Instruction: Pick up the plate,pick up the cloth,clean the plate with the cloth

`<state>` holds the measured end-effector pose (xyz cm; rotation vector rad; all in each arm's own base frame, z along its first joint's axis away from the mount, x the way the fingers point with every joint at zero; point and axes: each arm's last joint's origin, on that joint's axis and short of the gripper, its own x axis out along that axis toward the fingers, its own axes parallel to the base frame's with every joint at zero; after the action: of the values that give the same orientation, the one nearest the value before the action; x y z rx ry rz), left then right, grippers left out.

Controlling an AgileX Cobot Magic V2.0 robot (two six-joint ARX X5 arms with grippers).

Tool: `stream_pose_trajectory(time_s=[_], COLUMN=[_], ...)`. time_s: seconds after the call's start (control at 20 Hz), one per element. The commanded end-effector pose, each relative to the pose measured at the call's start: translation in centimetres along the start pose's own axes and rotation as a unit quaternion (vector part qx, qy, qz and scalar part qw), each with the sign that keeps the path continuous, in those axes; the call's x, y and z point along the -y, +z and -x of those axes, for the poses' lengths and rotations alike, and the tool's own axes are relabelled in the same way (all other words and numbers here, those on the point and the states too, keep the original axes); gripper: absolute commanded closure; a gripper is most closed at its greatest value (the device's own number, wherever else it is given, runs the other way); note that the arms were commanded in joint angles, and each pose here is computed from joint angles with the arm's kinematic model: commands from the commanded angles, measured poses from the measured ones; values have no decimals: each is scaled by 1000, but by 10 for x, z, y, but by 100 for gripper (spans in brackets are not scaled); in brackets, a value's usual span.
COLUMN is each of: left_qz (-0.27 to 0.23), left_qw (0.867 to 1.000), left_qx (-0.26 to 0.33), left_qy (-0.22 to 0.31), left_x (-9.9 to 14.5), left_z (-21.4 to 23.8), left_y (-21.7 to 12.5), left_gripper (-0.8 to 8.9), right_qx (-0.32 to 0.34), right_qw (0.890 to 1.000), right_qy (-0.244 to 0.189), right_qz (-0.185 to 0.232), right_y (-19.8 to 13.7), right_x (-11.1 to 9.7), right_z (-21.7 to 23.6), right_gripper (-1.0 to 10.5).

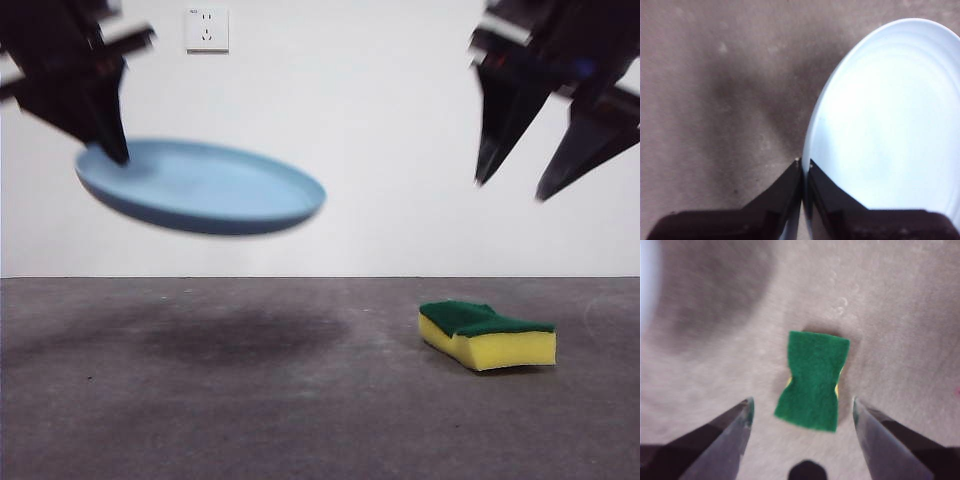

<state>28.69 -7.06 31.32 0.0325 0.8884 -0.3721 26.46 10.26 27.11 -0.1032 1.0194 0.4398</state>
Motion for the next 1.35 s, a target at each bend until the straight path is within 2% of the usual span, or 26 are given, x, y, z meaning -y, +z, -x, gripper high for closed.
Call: stream_pose_trajectory(time_s=[0.05,0.15,0.3,0.45,0.7,0.8,0.85,1.1,1.35], left_qz=[-17,-19,-19,-17,-17,-17,-17,-16,-12], left_qw=[1000,999,999,999,999,999,999,999,999], left_qx=[25,39,39,28,28,28,29,25,-34], left_qy=[1,5,5,5,5,5,5,18,16], left_x=[5,8,10,10,10,10,10,7,4], left_z=[24,41,54,54,54,54,53,42,-2], left_y=[-1,-5,-10,-12,-12,-12,-12,-8,-6], left_gripper=[822,822,822,822,822,822,822,822,822], right_qx=[-31,-47,-69,-90,-137,-149,-151,-145,-62], right_qw=[999,998,997,996,990,988,988,989,997], right_qy=[-5,-20,-18,-17,-17,-17,-17,-16,-2], right_qz=[15,20,23,23,25,24,24,26,41], right_y=[4,6,4,1,-10,-13,-13,-12,4], right_x=[-2,-1,-2,-2,0,1,1,-1,-24], right_z=[-29,-53,-80,-98,-127,-135,-136,-129,-78], right_gripper=[639,639,641,723,736,870,962,963,963])
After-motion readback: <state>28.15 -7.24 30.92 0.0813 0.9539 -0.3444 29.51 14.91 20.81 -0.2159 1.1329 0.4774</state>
